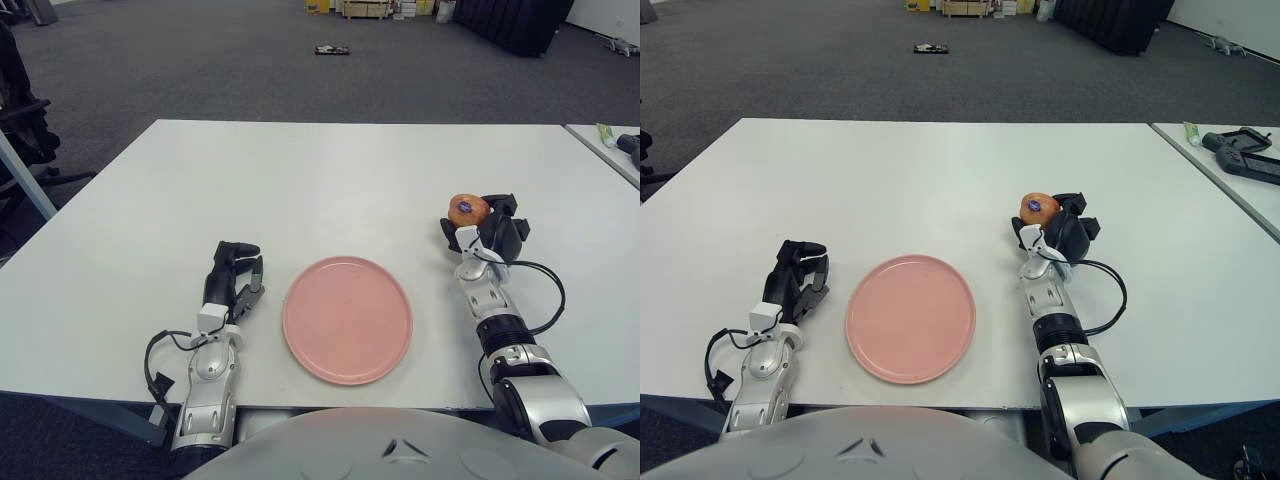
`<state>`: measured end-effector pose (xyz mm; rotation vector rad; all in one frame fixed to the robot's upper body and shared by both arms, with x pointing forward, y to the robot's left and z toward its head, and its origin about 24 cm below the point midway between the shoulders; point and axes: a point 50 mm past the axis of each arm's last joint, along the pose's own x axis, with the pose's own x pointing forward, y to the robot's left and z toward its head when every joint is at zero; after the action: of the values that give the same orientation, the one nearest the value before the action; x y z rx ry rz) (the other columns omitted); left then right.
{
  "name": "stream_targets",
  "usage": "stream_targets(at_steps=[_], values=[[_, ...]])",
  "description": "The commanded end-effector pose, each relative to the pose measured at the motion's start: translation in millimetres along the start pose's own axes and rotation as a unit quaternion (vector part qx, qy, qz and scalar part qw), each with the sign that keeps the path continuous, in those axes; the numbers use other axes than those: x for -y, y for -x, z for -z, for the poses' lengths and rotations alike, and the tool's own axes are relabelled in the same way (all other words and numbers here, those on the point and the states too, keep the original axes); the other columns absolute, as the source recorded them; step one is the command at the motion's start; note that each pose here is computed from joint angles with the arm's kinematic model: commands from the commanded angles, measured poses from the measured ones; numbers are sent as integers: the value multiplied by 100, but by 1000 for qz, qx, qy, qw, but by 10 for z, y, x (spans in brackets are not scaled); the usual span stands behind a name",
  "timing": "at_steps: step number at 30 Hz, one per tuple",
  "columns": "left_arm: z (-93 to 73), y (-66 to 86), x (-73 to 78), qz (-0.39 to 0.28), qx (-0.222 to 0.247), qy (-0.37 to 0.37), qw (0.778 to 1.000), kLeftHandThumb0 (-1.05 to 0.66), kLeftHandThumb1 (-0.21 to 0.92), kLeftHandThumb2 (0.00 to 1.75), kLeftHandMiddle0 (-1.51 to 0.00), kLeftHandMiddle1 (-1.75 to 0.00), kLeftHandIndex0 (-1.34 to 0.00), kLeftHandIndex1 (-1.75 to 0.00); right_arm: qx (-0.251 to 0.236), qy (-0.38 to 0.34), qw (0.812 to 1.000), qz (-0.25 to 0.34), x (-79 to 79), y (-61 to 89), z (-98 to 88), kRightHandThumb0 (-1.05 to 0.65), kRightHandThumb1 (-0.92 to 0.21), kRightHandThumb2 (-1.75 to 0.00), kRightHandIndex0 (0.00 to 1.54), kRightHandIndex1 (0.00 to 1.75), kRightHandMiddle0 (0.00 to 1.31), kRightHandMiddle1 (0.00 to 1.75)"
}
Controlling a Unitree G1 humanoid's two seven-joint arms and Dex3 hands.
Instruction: Put the apple into the plate.
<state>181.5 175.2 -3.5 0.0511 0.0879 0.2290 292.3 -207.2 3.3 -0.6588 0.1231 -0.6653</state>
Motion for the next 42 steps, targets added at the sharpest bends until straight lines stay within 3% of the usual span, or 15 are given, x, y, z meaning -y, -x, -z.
stream_targets(at_steps=[1, 8, 12, 24, 31, 35, 42], values=[[52, 8, -13, -4, -13, -4, 1000, -35, 91, 54, -42, -145, -21, -175, 17, -25, 999, 17, 28, -39, -83, -47, -36, -126, 107, 175, 58, 175], [53, 9, -14, -4, -19, -2, 1000, -35, 91, 54, -41, -144, -20, -175, 63, -61, 996, 21, 26, 21, -198, -47, -34, -130, 113, 175, 60, 175], [46, 7, -10, -3, -16, -3, 1000, -35, 91, 54, -41, -143, -20, -175, 109, -85, 990, 17, 14, 112, -386, -49, -29, -135, 118, 175, 63, 175], [61, 7, -7, 1, -19, -5, 1000, -35, 86, 61, -44, -145, -23, -175, 237, -143, 959, -59, 34, 458, -819, -52, -22, -144, 128, 175, 70, 175], [58, 10, 13, 0, -14, -3, 1000, -35, 89, 57, -44, -146, -22, -175, 316, -159, 925, -141, 63, 730, -952, -53, -19, -148, 132, 175, 72, 175], [67, 5, -6, 1, -16, -6, 1000, -35, 88, 59, -45, -145, -22, -175, 365, -164, 892, -212, 63, 834, -980, -53, -20, -147, 134, 175, 71, 175], [78, -2, -11, 2, -15, -12, 1000, -35, 87, 59, -48, -147, -22, -175, 393, -173, 850, -304, 8, 956, -1000, -52, -22, -144, 134, 175, 69, 175]])
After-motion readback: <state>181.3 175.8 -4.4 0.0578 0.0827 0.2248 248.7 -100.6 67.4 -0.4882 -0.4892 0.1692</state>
